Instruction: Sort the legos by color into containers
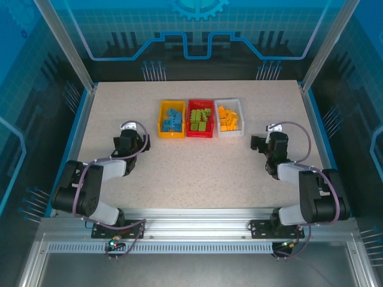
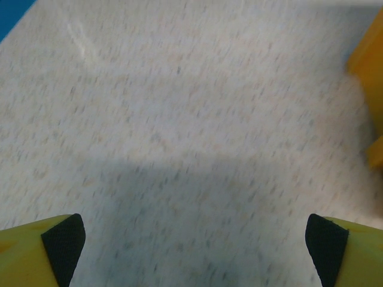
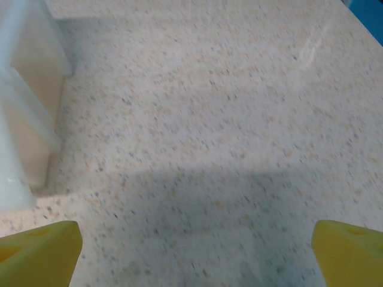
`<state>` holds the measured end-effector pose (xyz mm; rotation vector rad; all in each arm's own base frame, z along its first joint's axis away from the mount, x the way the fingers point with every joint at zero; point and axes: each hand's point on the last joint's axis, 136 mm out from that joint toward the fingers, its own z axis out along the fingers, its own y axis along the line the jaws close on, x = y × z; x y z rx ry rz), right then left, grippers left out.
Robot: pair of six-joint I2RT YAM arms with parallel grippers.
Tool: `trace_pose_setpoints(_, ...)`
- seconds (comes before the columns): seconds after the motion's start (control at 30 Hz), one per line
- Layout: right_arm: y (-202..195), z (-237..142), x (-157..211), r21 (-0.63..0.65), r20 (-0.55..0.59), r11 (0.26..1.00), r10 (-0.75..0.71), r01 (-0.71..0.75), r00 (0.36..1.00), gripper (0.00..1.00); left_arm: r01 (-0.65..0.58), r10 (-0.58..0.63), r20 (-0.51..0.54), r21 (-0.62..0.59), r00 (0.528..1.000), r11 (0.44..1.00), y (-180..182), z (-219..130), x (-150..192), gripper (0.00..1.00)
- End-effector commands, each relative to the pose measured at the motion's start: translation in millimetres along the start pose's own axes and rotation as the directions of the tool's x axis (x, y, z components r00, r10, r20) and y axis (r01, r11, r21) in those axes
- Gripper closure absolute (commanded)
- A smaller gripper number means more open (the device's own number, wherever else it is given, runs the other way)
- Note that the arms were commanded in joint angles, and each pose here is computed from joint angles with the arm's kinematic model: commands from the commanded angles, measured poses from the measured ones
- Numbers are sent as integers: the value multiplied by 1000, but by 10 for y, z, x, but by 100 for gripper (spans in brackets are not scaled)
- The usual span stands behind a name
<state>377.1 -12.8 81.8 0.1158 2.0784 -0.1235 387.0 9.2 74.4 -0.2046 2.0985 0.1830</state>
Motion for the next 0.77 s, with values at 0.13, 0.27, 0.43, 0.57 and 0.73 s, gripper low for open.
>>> trace_pose_setpoints(0.13, 233, 48, -218, -72, 153, 994, -69, 81, 986, 0, 43, -66, 262, 90, 963, 995, 51, -117, -227, 1)
trace_pose_setpoints(0.27, 225, 46, -202, -60, 144, 995, -71, 80, 987, 0, 58, -74, 223, 78, 972, 995, 66, -55, -232, 1)
trace_pose_setpoints(0.43, 232, 48, -198, -62, 140, 995, -73, 82, 987, 0, 72, -87, 211, 78, 974, 994, 90, -34, -227, 1)
trace_pose_setpoints(0.57, 231, 52, -203, -61, 140, 995, -73, 82, 988, 0, 72, -86, 210, 77, 974, 994, 93, -34, -224, 1)
trace_pose_setpoints(0.73, 220, 50, -199, -59, 140, 995, -72, 81, 988, 0, 72, -87, 210, 76, 974, 994, 97, -31, -228, 1)
